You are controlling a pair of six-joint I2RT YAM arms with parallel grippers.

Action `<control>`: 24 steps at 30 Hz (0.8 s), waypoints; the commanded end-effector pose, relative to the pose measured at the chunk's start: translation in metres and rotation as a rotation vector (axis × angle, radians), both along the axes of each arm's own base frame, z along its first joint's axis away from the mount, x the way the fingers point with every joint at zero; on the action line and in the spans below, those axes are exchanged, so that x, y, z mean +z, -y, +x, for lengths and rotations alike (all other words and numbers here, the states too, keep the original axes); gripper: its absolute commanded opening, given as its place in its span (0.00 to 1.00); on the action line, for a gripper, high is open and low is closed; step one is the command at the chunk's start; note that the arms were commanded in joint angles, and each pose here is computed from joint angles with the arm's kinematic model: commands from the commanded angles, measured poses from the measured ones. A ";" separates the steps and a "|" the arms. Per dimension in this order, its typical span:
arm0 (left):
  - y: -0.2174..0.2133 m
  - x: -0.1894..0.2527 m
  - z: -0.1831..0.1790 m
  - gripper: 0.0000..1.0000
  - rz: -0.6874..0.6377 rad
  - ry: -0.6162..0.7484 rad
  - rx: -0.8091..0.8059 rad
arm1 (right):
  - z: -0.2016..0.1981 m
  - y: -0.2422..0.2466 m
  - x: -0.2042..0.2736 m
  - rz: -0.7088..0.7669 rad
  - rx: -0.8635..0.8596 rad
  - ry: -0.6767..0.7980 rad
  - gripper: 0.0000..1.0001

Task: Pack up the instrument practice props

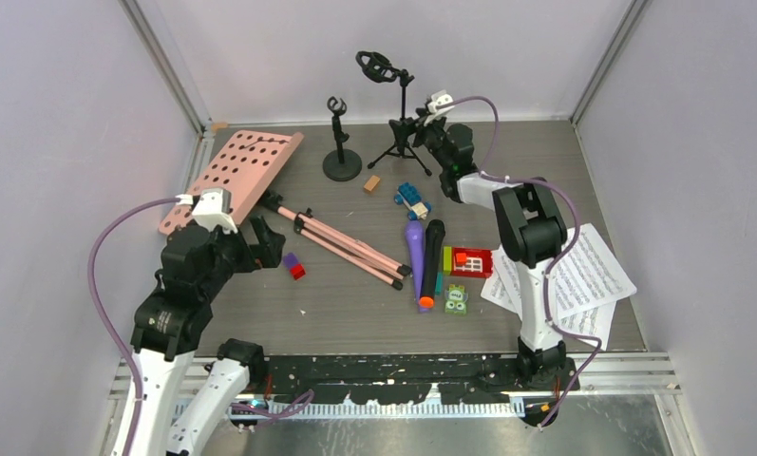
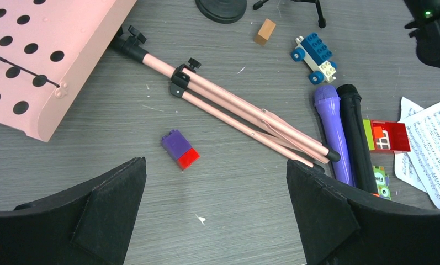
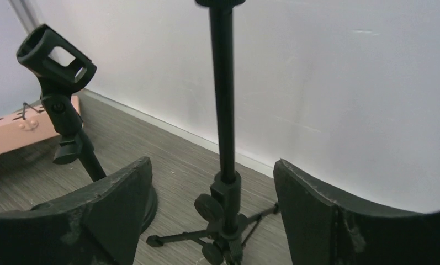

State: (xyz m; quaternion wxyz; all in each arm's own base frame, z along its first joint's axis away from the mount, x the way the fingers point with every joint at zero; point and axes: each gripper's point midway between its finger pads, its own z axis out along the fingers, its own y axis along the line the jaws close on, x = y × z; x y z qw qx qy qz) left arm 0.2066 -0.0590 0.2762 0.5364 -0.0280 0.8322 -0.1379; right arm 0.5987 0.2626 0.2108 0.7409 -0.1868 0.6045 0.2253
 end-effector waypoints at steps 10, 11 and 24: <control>0.000 -0.030 0.011 1.00 -0.029 -0.175 0.078 | -0.101 0.130 0.086 0.348 -0.525 -0.228 1.00; -0.001 -0.034 0.011 1.00 -0.028 -0.184 0.085 | -0.116 0.136 0.074 0.353 -0.540 -0.292 1.00; -0.004 -0.050 -0.007 1.00 -0.058 -0.188 0.101 | -0.310 0.172 0.008 0.403 -0.504 -0.705 1.00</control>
